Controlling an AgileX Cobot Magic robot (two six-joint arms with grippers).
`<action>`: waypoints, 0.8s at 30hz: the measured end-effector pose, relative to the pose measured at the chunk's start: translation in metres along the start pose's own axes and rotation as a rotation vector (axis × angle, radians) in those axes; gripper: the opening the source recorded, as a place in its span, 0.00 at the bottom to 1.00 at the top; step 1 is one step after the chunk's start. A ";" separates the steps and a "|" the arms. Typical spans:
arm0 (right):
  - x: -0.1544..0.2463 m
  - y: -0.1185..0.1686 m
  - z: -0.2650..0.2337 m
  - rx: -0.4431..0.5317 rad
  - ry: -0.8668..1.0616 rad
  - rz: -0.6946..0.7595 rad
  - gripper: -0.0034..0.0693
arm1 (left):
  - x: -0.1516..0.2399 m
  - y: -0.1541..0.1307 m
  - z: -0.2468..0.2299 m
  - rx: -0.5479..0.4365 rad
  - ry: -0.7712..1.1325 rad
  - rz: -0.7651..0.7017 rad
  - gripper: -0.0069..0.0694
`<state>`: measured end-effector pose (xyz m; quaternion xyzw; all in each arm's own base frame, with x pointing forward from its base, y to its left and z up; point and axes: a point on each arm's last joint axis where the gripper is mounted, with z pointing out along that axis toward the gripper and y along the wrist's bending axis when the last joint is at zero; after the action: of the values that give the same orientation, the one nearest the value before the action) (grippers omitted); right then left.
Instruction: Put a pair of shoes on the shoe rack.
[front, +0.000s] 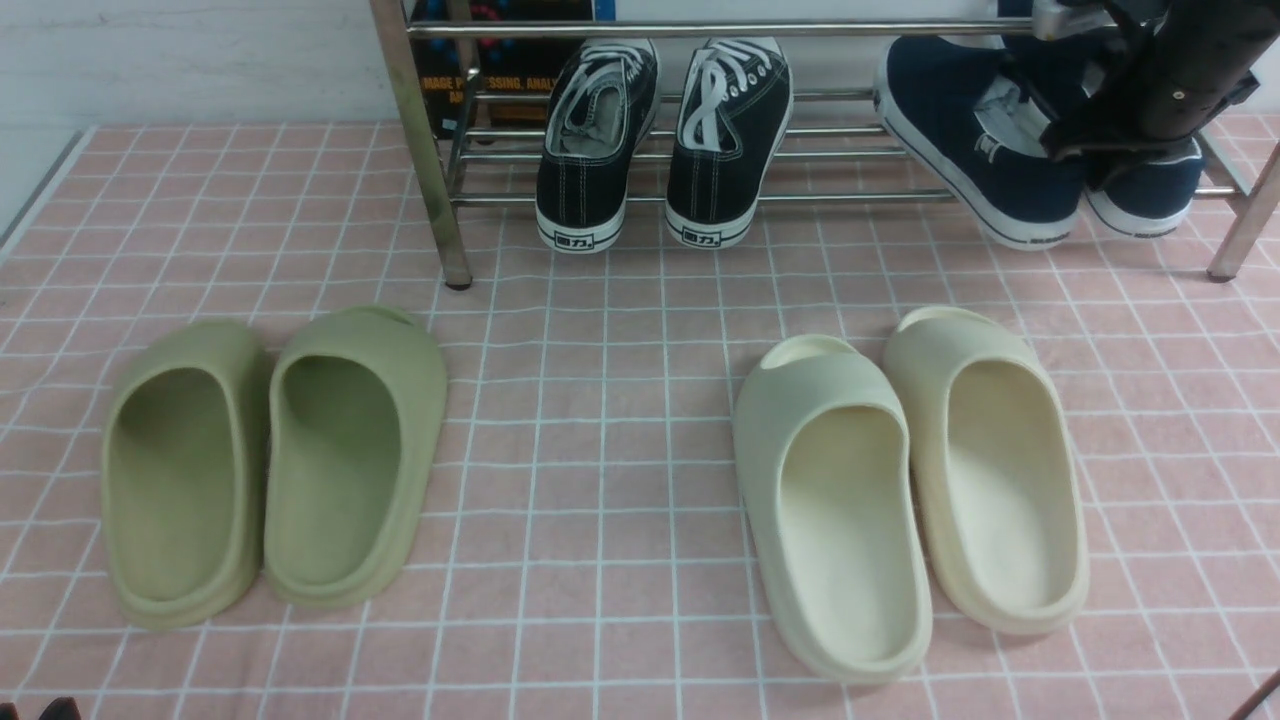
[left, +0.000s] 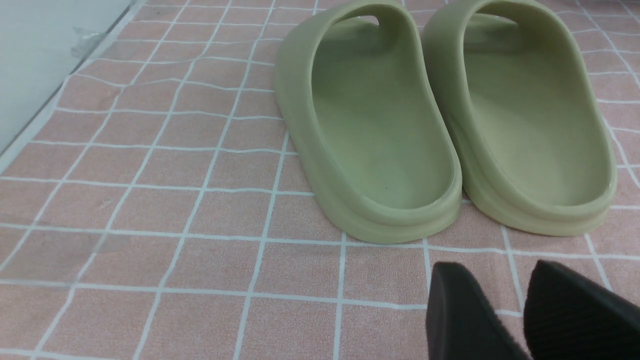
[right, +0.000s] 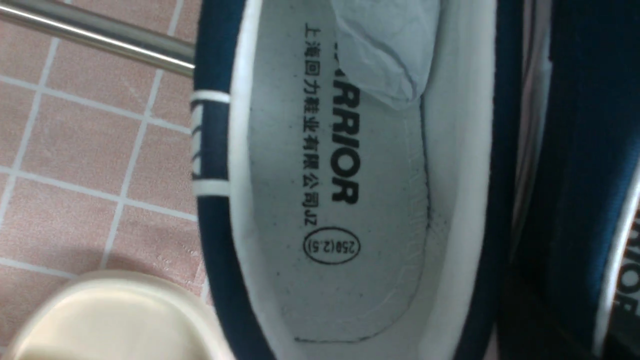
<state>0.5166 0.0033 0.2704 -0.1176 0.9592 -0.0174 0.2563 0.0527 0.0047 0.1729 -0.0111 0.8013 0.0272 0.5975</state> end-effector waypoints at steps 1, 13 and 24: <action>0.000 -0.001 0.000 0.001 -0.004 0.001 0.12 | 0.000 0.000 0.000 0.000 0.000 0.000 0.40; -0.002 -0.001 -0.041 0.003 -0.006 -0.001 0.67 | 0.000 0.000 0.000 -0.005 0.000 0.014 0.40; 0.022 0.004 -0.084 0.024 0.045 0.047 0.33 | 0.000 0.001 0.000 -0.006 0.001 0.017 0.40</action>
<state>0.4557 -0.0007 0.3319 -0.0918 0.9670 -0.0254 0.2363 0.0527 0.0053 0.1728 -0.0063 0.8014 0.0348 0.5970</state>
